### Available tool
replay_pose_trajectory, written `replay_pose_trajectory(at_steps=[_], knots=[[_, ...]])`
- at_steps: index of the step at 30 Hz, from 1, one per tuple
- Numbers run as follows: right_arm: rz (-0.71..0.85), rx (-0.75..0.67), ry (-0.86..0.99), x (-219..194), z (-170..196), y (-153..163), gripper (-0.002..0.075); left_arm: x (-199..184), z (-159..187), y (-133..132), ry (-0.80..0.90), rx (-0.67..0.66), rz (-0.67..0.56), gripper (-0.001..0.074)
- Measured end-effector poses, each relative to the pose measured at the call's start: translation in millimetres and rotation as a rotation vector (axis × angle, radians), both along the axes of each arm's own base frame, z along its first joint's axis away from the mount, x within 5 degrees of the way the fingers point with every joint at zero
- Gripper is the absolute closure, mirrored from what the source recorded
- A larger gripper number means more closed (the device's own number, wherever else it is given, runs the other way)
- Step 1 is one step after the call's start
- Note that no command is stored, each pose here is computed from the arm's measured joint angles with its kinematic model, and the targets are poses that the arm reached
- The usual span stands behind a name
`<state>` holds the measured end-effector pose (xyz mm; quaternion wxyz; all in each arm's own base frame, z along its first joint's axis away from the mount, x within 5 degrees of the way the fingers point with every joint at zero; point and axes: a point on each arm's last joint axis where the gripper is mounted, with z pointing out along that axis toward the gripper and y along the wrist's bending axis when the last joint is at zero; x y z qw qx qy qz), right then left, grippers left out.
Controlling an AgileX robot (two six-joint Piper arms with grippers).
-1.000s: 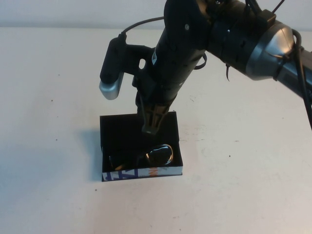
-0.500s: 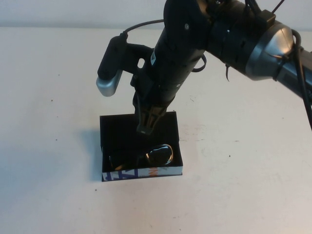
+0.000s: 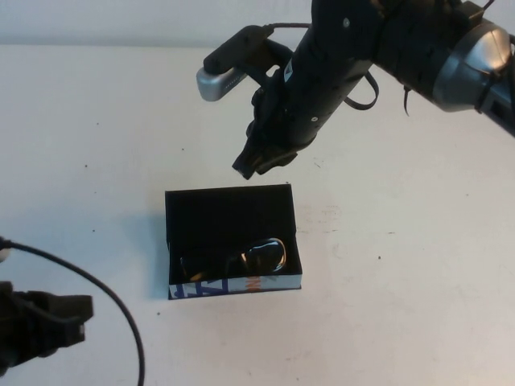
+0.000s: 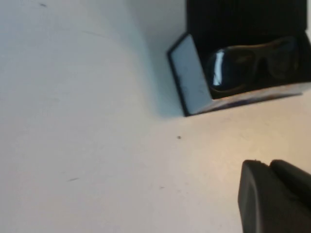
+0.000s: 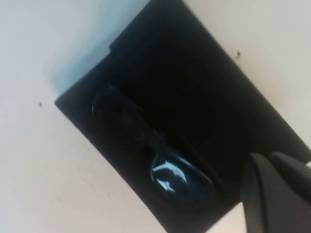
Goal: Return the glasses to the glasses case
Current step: Close the glasses case
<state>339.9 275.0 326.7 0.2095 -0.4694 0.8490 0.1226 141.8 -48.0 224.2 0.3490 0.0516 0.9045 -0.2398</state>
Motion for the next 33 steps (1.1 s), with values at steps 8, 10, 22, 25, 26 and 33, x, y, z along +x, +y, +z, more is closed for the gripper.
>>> replay_pose_trajectory(at_steps=[8,10,22,25,26,33], knots=[[-0.056,0.110,0.027,5.2,3.9,0.5,0.0737,38.9,-27.3,-23.8,0.061,-0.085,-0.224,0.0736],[-0.069,0.133,0.027,5.9,4.9,1.8,0.0737,43.8,-35.3,-33.2,0.055,-0.096,-0.267,0.0736],[-0.168,0.186,0.040,27.6,-17.9,6.0,0.0737,68.5,-72.0,-68.9,-0.004,0.004,-0.462,0.0736],[-0.191,0.195,0.034,34.6,-22.4,3.0,0.0737,76.7,-78.0,-71.1,-0.010,0.031,-0.484,0.0736],[-0.197,0.196,0.031,36.8,-23.3,1.5,0.0737,79.1,-80.0,-71.8,-0.010,0.036,-0.491,0.0736],[-0.231,0.217,0.039,49.8,-39.9,1.9,0.0737,98.7,-85.1,-78.5,-0.036,0.058,-0.525,0.0736]])
